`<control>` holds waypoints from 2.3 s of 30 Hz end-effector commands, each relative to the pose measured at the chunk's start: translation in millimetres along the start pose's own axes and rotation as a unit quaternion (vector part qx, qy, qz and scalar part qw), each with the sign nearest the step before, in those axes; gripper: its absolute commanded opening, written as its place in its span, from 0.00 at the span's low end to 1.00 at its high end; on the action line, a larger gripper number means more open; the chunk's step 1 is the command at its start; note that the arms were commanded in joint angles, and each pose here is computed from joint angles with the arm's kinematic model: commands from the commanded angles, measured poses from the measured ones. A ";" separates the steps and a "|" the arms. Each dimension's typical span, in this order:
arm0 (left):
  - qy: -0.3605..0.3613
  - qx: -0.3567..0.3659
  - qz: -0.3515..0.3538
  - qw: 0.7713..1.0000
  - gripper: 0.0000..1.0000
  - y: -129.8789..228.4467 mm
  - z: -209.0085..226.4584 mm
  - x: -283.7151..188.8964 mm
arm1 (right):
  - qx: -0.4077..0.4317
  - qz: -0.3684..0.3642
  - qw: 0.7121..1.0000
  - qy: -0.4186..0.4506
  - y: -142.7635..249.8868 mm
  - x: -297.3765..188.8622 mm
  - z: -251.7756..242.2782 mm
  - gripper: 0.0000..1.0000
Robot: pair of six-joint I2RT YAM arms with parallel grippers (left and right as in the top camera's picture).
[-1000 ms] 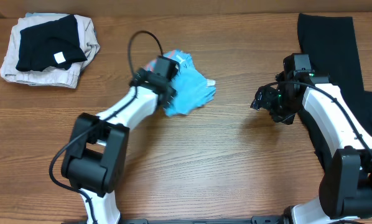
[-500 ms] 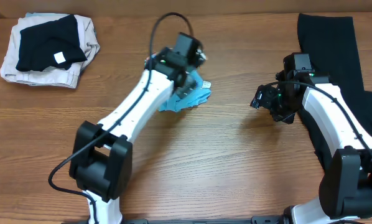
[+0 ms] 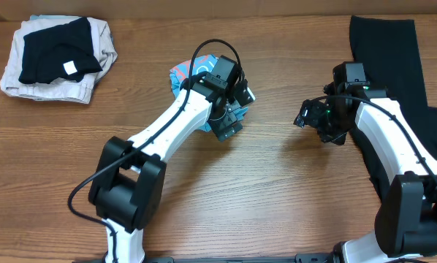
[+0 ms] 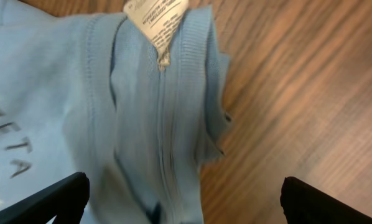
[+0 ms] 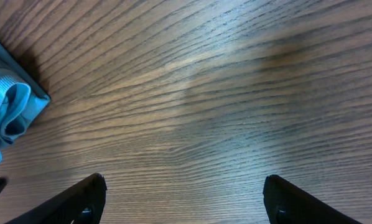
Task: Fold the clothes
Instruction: 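Lift the folded shirt bundle with the left gripper and carry it back, then carry the blue shirt bundle with the left gripper to the top-left stack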
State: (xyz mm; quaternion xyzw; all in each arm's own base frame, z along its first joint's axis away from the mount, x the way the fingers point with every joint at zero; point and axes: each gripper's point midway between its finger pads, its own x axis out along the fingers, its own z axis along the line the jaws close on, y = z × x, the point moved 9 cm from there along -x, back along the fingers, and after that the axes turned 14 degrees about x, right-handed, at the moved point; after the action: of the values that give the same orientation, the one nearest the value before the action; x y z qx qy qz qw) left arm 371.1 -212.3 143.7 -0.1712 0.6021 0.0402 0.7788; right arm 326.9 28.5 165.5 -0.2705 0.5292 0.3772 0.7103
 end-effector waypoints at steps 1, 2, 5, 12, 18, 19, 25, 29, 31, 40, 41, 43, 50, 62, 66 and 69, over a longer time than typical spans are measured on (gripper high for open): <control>0.021 0.007 0.011 1.000 1.00 8.0 -2.1 25.9 | -0.002 -0.010 1.000 -0.001 -0.5 -4.1 -0.5 0.85; 0.019 0.006 0.014 1.000 0.99 9.0 -1.3 29.9 | -0.002 -0.009 1.000 0.000 -0.5 -4.1 -0.5 0.85; 0.007 0.005 0.029 1.000 0.96 11.9 1.8 37.9 | -0.002 -0.009 1.000 0.000 -0.4 -4.1 -0.6 0.85; -0.008 0.005 0.057 0.998 0.72 17.9 4.1 53.1 | -0.002 -0.010 1.000 -0.001 -0.7 -4.1 -0.4 0.85; 0.010 0.005 0.070 0.997 0.20 22.3 -1.2 67.2 | -0.005 -0.011 1.000 -0.001 -0.9 -4.1 -0.3 0.85; 0.012 0.006 0.073 0.997 0.14 23.1 -1.9 68.0 | -0.005 -0.011 1.000 -0.001 -1.0 -4.1 -0.2 0.85; -0.010 0.003 0.094 0.996 0.04 26.4 1.8 67.1 | -0.005 -0.012 1.000 -0.002 -1.2 -4.2 0.0 0.85; -0.140 -0.089 0.153 0.974 0.04 27.8 37.8 43.1 | -0.005 -0.012 1.000 -0.002 -1.2 -4.2 0.0 0.85; -0.154 -0.145 0.139 0.968 0.04 21.1 63.3 12.4 | -0.005 -0.011 1.000 -0.002 -1.0 -4.1 -0.1 0.85; -0.206 -0.242 0.024 0.948 0.04 9.7 138.7 -128.2 | -0.005 -0.011 1.000 -0.002 -1.1 -4.1 0.0 0.85; -0.221 -0.249 0.009 0.943 0.04 10.9 145.2 -145.9 | -0.005 -0.011 1.000 -0.002 -1.1 -4.1 0.0 0.85; -0.248 -0.261 -0.016 0.933 0.04 15.8 156.4 -174.5 | -0.005 -0.011 1.000 -0.002 -1.1 -4.1 -0.1 0.85; -0.330 -0.322 -0.062 0.885 0.04 63.5 193.3 -242.8 | -0.004 -0.011 1.000 -0.002 -0.9 -4.1 -0.2 0.85; -0.405 -0.519 -0.033 0.752 0.04 226.4 238.7 -286.5 | -0.001 0.000 1.000 0.004 2.3 -4.1 -2.1 0.85; -0.422 -0.556 -0.020 0.716 0.04 272.4 243.3 -294.5 | 0.000 0.005 1.000 0.002 3.4 -4.1 -2.1 0.85; -0.419 -0.571 -0.019 0.706 0.04 297.6 247.3 -292.2 | -0.001 0.008 1.000 -0.002 4.1 -4.0 -1.2 0.85</control>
State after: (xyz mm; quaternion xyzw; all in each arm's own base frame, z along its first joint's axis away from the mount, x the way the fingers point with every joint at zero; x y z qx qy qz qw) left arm 443.9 175.7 402.9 -0.5350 0.0961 0.4370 0.7167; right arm 322.8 28.7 164.8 -0.2648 0.5382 0.3817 0.7032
